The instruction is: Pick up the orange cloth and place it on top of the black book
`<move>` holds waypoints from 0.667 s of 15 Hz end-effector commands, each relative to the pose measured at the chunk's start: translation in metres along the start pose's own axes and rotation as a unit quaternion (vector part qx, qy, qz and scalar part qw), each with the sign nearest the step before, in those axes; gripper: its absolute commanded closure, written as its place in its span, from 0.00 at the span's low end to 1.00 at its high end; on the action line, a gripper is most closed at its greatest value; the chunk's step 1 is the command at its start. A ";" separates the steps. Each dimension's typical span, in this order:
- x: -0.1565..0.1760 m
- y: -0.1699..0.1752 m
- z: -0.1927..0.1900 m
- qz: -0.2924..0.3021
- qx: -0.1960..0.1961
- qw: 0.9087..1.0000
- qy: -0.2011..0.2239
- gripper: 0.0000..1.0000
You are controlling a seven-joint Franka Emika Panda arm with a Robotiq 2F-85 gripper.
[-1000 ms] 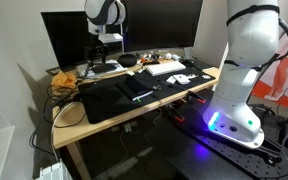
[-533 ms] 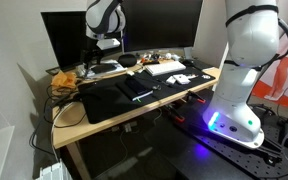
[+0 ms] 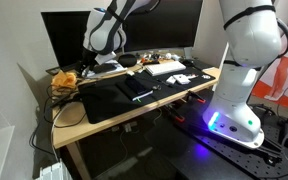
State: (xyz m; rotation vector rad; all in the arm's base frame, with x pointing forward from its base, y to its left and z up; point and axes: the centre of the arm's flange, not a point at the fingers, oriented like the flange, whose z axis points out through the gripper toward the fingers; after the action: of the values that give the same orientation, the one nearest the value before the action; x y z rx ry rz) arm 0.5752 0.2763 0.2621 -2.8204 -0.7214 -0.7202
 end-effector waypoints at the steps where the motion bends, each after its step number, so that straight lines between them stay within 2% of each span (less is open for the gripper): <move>1: -0.002 -0.005 0.016 -0.005 -0.016 0.999 0.031 0.00; 6: -0.005 -0.011 0.043 -0.006 -0.029 0.999 0.027 0.00; 10: 0.005 -0.021 0.061 0.012 -0.035 0.999 0.033 0.00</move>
State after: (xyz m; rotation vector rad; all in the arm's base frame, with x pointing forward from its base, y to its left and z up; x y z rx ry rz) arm 0.5821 0.2934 0.2181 -2.8490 -0.7215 -0.7921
